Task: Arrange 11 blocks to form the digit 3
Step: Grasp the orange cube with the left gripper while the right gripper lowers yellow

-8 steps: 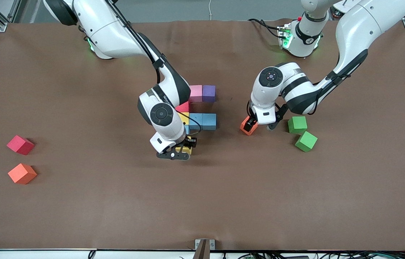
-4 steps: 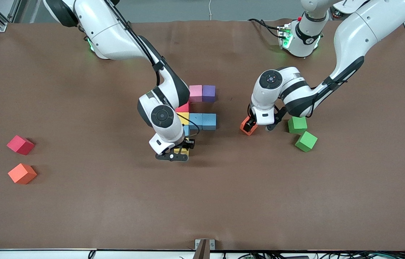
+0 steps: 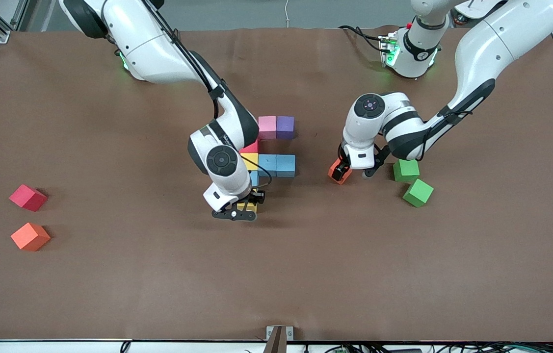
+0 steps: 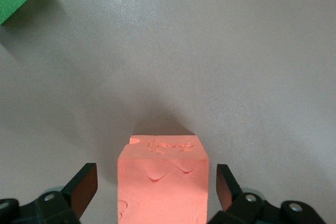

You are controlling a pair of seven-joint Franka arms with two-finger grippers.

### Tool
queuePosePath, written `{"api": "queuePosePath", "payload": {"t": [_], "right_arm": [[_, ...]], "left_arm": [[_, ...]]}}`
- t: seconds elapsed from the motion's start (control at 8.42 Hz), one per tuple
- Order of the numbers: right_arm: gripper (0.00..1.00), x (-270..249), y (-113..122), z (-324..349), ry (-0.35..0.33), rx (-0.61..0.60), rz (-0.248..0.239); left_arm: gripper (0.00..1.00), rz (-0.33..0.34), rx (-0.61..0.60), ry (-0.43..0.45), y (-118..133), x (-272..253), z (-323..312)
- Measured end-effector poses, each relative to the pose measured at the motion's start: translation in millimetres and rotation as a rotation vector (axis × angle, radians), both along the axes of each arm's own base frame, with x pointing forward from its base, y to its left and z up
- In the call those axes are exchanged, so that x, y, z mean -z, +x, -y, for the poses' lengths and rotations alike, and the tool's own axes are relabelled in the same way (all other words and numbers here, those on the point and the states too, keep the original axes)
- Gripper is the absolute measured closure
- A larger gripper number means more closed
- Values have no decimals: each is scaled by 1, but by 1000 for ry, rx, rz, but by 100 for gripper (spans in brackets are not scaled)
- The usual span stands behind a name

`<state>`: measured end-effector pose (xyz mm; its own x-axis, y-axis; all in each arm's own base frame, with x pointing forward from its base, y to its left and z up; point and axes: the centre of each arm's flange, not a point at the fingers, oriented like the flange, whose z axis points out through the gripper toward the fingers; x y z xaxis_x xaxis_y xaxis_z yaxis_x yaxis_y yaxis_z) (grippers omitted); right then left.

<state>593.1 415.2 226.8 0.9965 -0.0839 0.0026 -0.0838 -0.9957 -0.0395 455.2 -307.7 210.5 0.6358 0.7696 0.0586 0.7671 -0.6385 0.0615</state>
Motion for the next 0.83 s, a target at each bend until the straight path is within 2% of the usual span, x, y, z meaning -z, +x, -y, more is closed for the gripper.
{"api": "queuePosePath", "payload": {"t": [0.12, 0.24, 0.36, 0.59, 0.83], "right_arm": [[41, 0, 0, 0, 0, 0, 0], [41, 0, 0, -1, 0, -1, 0], [41, 0, -1, -1, 0, -2, -1], [41, 0, -1, -2, -1, -3, -2], [41, 0, -1, -2, -1, -3, -2]], "left_arm": [[7, -5, -3, -2, 0, 3, -1], [18, -8, -7, -2, 1, 5, -3], [35, -7, -9, -2, 2, 5, -4], [43, 0, -22, -6, 5, 2, -3], [43, 39, -92, -41, 38, -19, -5]]}}
